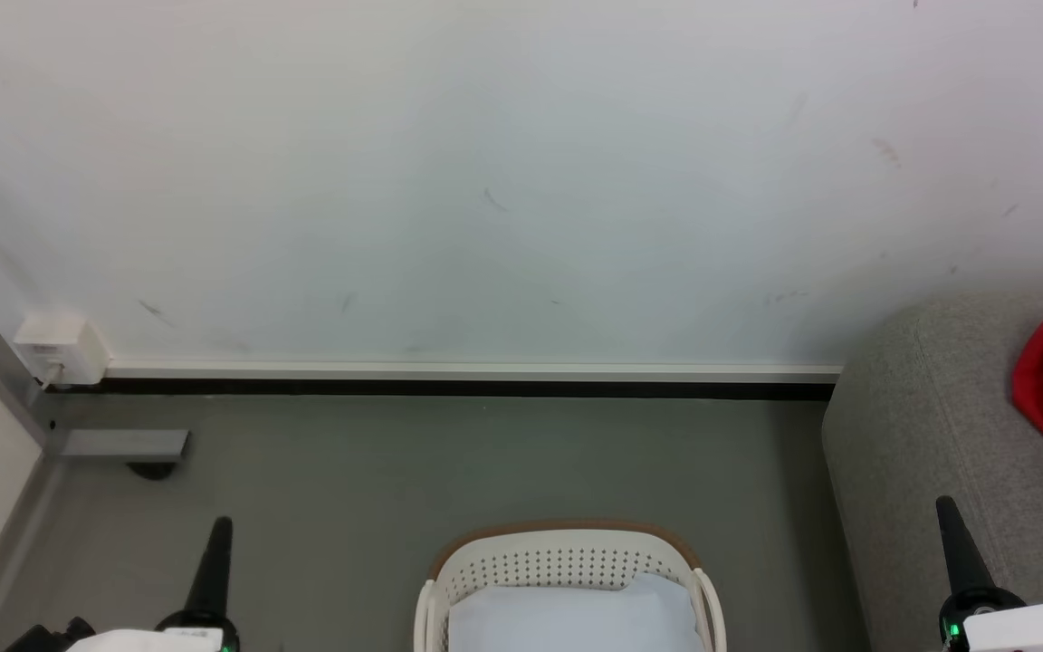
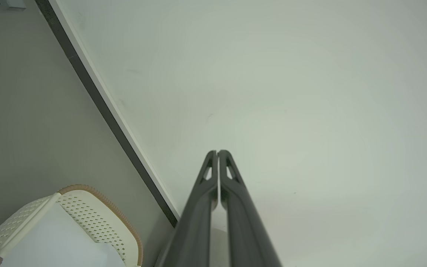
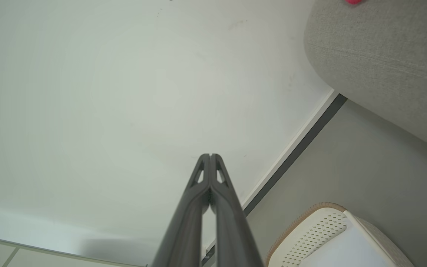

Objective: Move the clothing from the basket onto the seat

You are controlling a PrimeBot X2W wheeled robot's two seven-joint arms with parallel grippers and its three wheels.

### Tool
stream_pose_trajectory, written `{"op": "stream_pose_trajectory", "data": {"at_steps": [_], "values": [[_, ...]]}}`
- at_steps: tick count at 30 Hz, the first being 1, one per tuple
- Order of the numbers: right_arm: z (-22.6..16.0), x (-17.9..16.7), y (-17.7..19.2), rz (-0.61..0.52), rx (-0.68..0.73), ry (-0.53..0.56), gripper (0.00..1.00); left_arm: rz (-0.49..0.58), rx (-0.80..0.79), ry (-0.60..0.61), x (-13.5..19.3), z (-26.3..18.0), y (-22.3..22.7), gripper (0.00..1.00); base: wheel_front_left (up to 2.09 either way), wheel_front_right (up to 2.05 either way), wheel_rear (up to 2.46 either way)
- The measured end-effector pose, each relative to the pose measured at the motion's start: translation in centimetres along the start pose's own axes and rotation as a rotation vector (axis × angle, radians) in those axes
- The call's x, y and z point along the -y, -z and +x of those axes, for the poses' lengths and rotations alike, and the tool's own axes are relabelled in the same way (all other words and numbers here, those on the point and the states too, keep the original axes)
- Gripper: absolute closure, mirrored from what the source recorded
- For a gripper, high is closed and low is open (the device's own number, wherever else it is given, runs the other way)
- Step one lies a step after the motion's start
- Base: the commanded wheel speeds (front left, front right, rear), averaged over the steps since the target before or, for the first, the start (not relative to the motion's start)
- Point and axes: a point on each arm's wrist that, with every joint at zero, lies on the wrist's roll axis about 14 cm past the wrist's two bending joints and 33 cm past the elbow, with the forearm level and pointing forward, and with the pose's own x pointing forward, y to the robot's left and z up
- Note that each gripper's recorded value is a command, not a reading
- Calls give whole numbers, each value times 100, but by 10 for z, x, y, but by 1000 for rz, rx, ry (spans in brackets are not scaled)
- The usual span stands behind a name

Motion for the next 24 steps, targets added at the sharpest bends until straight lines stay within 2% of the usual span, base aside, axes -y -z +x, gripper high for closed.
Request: {"op": "stream_pose_trajectory", "data": {"at_steps": [24], "values": [[5, -2, -10, 176, 18, -11, 100, -189, -16, 29, 7, 6, -1, 100, 0, 0, 0]]}}
